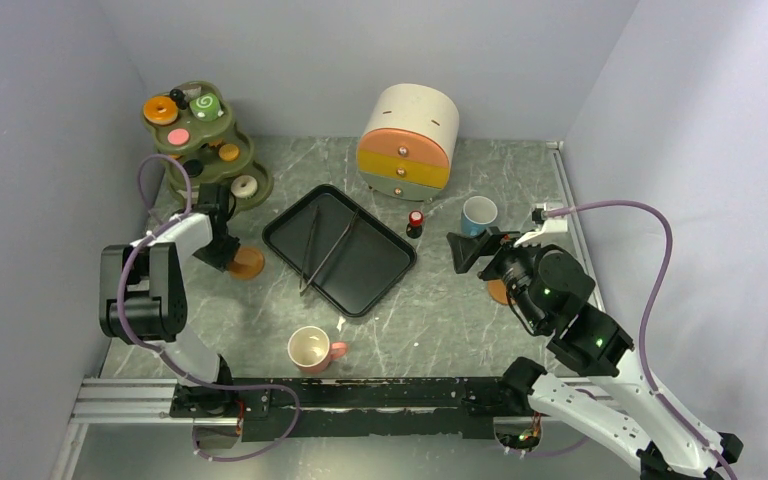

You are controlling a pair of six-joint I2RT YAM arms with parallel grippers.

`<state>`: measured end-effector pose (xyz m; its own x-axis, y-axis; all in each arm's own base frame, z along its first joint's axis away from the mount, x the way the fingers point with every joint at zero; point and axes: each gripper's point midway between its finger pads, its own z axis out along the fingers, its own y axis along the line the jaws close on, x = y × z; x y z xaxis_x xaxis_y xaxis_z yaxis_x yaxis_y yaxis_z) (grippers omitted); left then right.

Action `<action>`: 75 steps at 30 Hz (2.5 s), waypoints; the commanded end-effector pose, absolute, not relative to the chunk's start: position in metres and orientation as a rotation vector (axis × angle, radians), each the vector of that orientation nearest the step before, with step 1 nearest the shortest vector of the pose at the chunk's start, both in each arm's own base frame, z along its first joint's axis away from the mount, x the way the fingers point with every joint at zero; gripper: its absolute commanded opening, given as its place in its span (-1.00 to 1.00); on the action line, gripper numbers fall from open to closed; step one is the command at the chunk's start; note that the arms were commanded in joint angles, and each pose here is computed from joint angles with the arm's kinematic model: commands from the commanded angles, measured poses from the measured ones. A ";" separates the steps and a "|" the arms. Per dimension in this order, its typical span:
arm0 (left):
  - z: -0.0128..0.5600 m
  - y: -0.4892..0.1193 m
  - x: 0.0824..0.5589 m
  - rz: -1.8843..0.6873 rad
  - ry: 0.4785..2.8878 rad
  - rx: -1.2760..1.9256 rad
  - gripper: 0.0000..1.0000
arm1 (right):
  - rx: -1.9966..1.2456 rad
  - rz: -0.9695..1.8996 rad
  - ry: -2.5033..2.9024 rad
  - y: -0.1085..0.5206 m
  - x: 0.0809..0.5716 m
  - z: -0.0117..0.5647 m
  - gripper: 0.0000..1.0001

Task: Serve the afternoon tea
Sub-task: Move the coaster to the center of the board.

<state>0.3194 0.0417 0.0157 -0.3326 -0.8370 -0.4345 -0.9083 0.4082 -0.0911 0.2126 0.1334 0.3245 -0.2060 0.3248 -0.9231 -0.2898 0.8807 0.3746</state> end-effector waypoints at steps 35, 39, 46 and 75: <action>0.041 0.006 0.296 -0.117 2.317 -1.312 -0.34 | 0.045 0.609 1.669 0.137 0.211 0.333 0.79; 0.050 0.002 0.301 -0.116 2.293 -1.288 -0.42 | 0.038 0.612 1.672 0.140 0.213 0.332 0.79; 0.048 -0.016 0.315 -0.223 2.309 -1.220 -0.36 | 0.037 0.598 1.673 0.139 0.214 0.330 0.79; -0.002 0.018 0.315 0.087 2.361 -1.297 -0.48 | 0.030 0.559 1.667 0.137 0.218 0.328 0.81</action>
<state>0.3335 -0.0137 0.0141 -0.4954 -0.7750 -0.3923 -0.7429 0.6121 -0.2711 0.2162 0.1408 0.3209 -0.2178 0.3202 -0.9220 -0.2989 0.8774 0.3753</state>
